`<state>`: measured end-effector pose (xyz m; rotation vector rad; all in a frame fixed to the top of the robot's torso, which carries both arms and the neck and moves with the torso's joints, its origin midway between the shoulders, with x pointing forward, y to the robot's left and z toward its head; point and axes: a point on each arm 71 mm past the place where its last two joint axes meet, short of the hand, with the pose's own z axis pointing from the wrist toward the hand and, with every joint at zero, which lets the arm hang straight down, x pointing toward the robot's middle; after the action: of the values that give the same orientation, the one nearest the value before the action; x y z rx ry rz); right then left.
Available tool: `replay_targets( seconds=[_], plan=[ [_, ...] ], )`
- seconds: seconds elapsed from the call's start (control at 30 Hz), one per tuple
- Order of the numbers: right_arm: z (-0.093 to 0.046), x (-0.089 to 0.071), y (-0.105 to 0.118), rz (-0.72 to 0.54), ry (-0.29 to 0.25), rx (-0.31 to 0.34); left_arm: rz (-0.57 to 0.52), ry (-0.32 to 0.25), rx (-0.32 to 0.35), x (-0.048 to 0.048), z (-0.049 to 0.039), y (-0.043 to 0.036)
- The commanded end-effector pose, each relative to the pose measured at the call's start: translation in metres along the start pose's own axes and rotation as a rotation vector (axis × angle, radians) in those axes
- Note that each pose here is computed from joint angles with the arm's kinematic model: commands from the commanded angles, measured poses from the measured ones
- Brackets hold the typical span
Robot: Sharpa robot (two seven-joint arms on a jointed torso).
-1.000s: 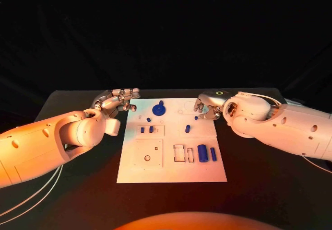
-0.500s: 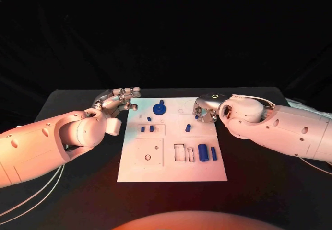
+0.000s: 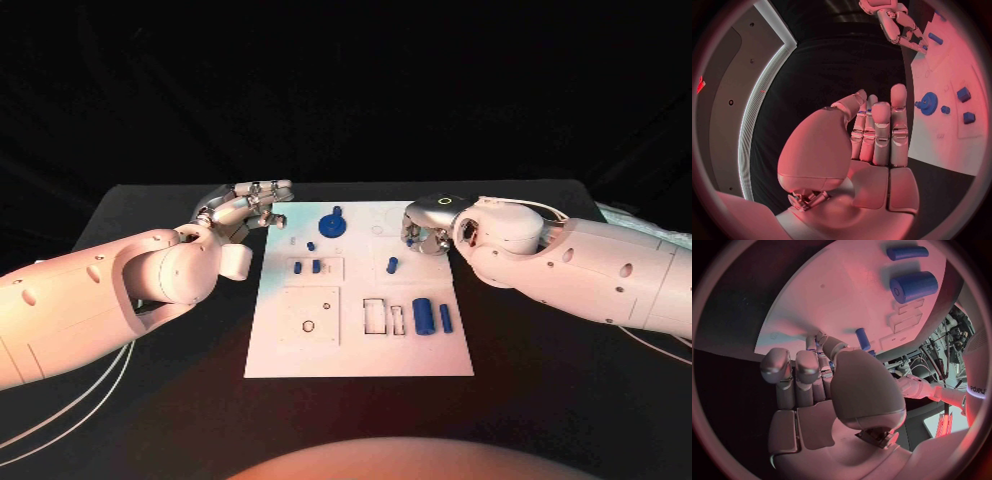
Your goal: Assemble the parts on the task board
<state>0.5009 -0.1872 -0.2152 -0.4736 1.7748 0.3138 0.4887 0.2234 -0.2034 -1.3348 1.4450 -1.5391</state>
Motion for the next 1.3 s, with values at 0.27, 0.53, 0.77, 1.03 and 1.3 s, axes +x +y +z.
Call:
replay_targets(
  seconds=[0.27, 0.53, 0.77, 1.03, 1.3],
  plan=[
    [0.002, 0.011, 0.004, -0.017, 0.033, -0.014, -0.002, 0.017, 0.009, 0.002, -0.0003, -0.0009],
    [0.0, 0.008, 0.004, -0.001, -0.02, -0.014, 0.0, 0.014, 0.006, 0.0011, -0.0003, -0.0007],
    [-0.007, 0.001, 0.001, 0.027, -0.087, -0.008, 0.003, 0.012, 0.003, -0.0001, -0.0003, -0.0007],
    [-0.016, -0.012, -0.004, 0.063, -0.142, -0.002, 0.001, 0.012, 0.0, -0.0009, 0.0001, -0.0004],
    [-0.028, -0.024, 0.003, 0.095, -0.177, -0.03, 0.0, 0.013, -0.002, -0.0016, 0.0002, -0.0002]
  ],
)
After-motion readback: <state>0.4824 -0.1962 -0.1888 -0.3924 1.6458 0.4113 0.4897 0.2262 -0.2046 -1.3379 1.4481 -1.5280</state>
